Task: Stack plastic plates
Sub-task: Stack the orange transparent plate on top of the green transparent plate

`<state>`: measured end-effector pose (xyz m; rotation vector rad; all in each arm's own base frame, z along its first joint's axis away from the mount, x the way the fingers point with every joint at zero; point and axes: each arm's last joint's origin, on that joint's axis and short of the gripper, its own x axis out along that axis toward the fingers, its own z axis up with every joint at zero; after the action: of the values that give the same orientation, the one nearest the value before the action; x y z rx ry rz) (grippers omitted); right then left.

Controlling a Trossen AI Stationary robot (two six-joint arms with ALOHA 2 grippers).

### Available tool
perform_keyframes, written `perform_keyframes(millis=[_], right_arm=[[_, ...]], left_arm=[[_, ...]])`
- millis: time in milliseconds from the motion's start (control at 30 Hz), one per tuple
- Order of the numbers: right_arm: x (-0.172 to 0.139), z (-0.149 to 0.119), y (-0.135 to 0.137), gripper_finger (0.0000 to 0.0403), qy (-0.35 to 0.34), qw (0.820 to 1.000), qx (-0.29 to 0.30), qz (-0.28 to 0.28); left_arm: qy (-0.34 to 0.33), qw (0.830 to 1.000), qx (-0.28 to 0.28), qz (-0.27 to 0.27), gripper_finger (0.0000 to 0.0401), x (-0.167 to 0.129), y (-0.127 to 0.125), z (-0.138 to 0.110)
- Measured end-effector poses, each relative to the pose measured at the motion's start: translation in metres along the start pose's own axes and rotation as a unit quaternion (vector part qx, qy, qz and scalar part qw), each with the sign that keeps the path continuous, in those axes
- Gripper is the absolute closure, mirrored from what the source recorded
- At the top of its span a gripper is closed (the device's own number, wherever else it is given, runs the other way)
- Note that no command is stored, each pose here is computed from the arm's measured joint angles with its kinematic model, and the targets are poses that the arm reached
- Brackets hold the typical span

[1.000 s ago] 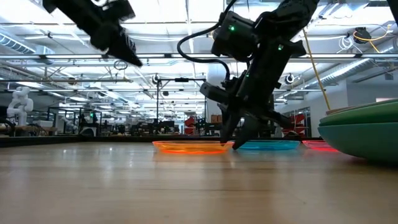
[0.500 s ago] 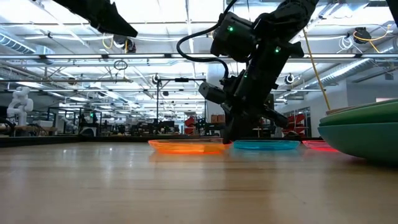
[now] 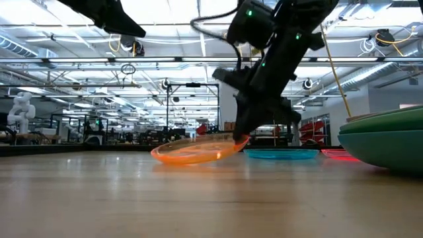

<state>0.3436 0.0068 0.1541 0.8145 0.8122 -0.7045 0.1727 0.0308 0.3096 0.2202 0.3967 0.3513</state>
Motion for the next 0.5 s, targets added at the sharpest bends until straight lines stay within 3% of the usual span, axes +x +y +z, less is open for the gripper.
perform_keyframes(millis=[500], right_arm=[[-0.055, 0.008, 0.013, 0.0402, 0.047, 0.986, -0.094, 0.129]], left_arm=[[-0.005, 1.000, 0.000, 0.001, 0.0308, 0.000, 0.000, 0.001]])
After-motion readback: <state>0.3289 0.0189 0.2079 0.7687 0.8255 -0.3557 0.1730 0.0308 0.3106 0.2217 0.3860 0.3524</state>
